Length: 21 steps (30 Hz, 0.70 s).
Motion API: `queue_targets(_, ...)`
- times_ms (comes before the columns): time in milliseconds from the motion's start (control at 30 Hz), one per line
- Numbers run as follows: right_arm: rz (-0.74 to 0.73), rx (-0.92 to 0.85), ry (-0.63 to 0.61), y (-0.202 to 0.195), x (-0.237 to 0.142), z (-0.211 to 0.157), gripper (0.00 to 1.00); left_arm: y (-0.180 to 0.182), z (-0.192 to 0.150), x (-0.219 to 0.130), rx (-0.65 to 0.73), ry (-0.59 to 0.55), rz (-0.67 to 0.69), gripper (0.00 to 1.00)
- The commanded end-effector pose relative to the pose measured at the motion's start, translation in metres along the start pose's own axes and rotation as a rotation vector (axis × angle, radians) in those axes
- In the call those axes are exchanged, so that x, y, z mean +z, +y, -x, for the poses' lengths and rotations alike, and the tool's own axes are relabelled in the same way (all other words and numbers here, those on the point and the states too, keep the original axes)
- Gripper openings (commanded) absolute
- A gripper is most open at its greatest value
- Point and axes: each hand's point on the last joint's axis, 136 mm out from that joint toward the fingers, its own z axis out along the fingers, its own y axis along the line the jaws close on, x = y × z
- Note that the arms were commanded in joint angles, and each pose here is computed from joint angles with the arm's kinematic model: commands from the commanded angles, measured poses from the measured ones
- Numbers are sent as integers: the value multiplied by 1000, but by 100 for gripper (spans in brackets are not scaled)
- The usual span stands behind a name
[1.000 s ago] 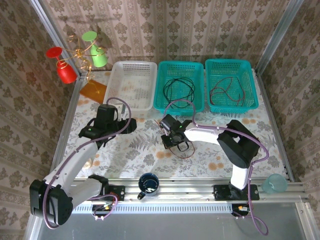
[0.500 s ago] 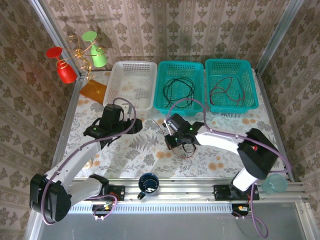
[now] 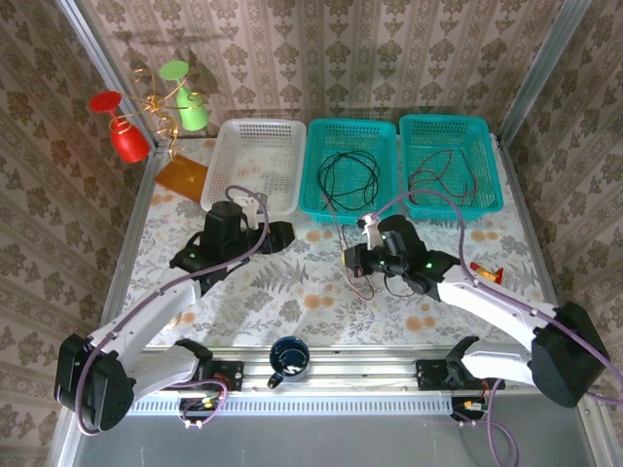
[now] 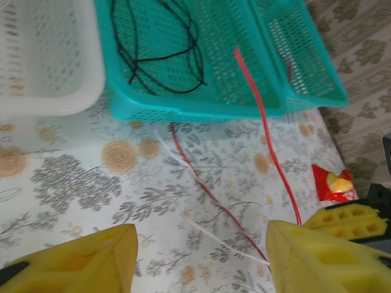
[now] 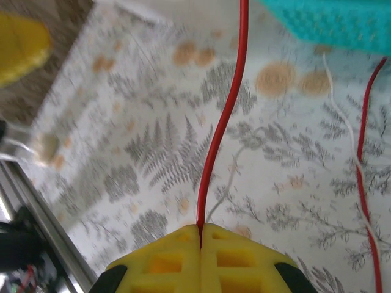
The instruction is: Untangle the cables
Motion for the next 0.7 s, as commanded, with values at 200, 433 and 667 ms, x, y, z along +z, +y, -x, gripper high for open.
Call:
queue_targets(200, 82, 23, -262, 24, -48, 63, 0, -27, 3, -4, 95, -51, -62, 69)
queue_targets(433, 105, 25, -352, 32, -57, 87, 0, -42, 13, 11, -152, -145, -187, 72)
queue_targets(667, 121, 16, -416, 36, -60, 103, 0, -50, -1, 32, -199, -113, -187, 74)
